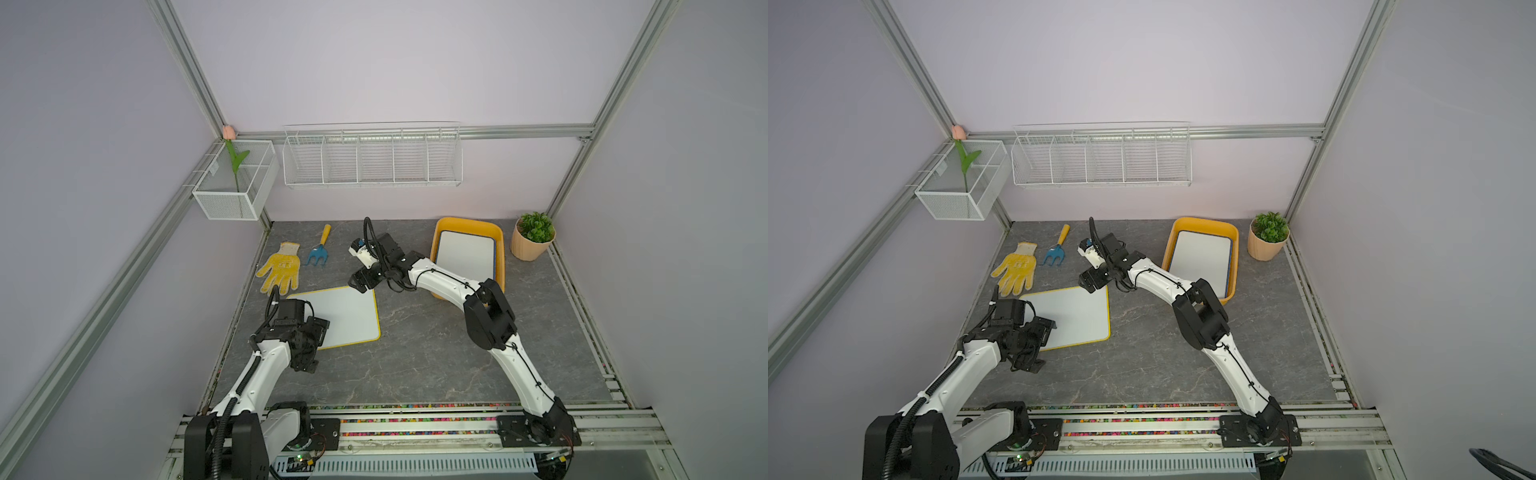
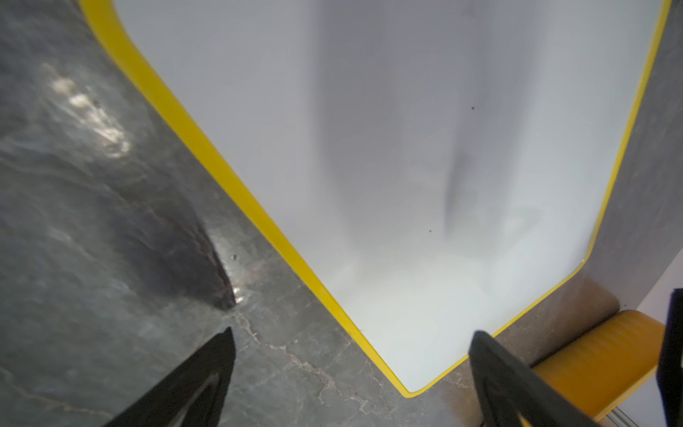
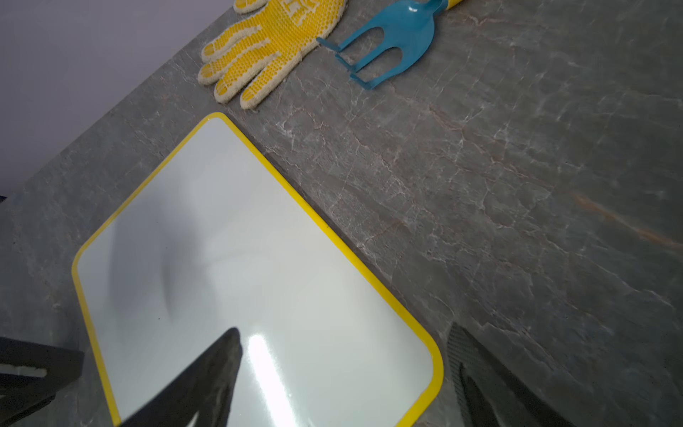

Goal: Put the whiteboard into the storage box
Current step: Move the whiteboard to the center of the board.

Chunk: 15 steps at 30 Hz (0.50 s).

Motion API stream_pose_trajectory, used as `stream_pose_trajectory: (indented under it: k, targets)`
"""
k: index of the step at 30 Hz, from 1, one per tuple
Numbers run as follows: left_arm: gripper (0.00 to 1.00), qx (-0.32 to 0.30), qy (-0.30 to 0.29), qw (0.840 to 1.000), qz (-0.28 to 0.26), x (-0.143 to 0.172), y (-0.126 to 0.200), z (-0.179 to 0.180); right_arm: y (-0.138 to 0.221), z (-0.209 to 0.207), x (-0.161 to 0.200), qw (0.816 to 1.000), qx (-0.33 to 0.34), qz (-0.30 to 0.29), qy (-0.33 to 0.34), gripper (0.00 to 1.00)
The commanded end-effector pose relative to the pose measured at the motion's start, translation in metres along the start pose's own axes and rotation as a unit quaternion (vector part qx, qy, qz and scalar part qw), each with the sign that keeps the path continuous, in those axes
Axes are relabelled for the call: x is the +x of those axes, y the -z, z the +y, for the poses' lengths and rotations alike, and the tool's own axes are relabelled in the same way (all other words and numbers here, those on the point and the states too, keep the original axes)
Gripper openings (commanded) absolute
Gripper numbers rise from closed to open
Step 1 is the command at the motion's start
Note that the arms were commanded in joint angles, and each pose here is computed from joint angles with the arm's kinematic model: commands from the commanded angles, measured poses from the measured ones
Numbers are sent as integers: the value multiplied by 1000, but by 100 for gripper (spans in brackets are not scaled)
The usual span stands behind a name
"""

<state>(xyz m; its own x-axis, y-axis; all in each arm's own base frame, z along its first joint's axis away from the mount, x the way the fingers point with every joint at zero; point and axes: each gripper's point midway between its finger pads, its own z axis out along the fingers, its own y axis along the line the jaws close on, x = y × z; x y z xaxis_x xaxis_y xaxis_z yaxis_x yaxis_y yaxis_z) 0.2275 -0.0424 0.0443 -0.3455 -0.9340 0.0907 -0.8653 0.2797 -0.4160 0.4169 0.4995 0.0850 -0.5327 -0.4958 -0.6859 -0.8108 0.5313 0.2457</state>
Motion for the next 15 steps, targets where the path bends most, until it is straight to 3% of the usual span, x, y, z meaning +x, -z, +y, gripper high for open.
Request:
stream_pose_trajectory:
  k: [1, 15]
  targets:
    - [100, 10, 26, 1000, 0, -2, -5, -5, -3, 2, 6, 999, -10, 27, 15, 89]
    - [99, 0, 28, 1000, 7, -7, -25, -14, -34, -4, 22, 998, -19, 53, -15, 89]
